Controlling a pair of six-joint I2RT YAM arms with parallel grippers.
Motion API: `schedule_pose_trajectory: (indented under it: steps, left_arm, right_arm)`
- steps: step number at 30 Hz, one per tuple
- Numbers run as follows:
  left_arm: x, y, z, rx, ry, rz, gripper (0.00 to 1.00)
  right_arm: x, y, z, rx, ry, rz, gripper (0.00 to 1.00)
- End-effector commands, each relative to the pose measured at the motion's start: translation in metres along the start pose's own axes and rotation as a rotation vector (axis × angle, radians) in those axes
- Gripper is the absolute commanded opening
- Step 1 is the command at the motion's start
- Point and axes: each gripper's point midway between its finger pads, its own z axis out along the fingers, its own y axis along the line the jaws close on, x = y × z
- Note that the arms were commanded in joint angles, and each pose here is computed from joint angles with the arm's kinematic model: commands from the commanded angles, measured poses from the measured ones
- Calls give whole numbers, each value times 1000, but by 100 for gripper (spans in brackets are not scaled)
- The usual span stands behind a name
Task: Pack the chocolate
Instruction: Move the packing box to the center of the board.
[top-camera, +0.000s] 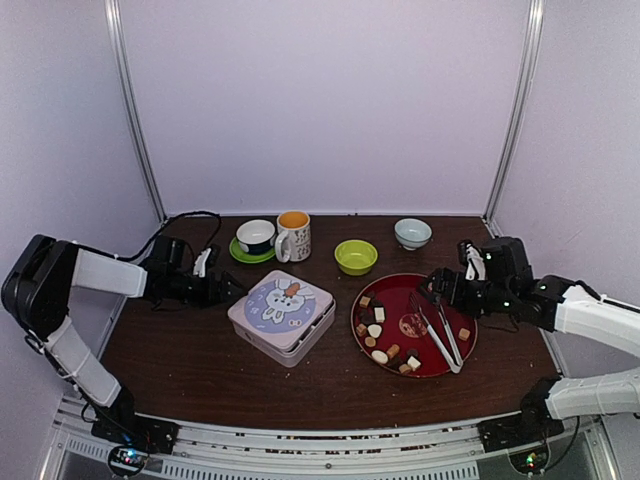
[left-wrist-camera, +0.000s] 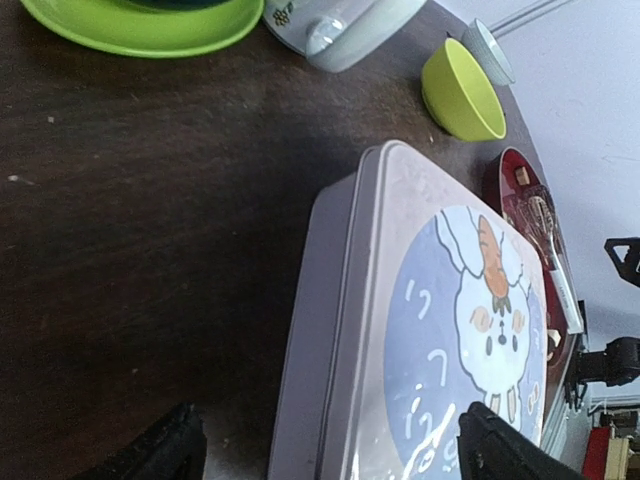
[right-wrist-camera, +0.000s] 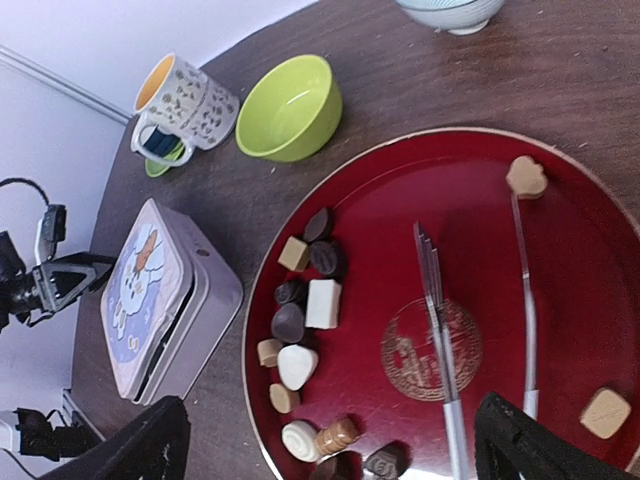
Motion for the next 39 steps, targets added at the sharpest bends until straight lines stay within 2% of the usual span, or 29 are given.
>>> schedule_pose_trajectory:
  steps: [1, 10, 15, 24, 34, 39]
  left_arm:
    - [-13, -27, 19, 132, -4, 49, 90]
    - [8, -48, 42, 205, 57, 38, 86]
    - [22, -60, 42, 248, 29, 1, 84]
    - [62, -80, 31, 285, 44, -45, 82]
    - [73, -106, 8, 351, 90, -69, 82]
    - [76, -101, 4, 292, 112, -66, 81]
  right_arm:
    - [-4, 47, 6, -92, -22, 26, 100]
    - [39, 103, 34, -159, 98, -8, 100]
    - [60, 123, 43, -198, 143, -3, 100]
    - [87, 136, 51, -212, 194, -4, 100]
    - [108, 148, 59, -240, 236, 13, 99]
    - [109, 157, 61, -253, 239, 12, 97]
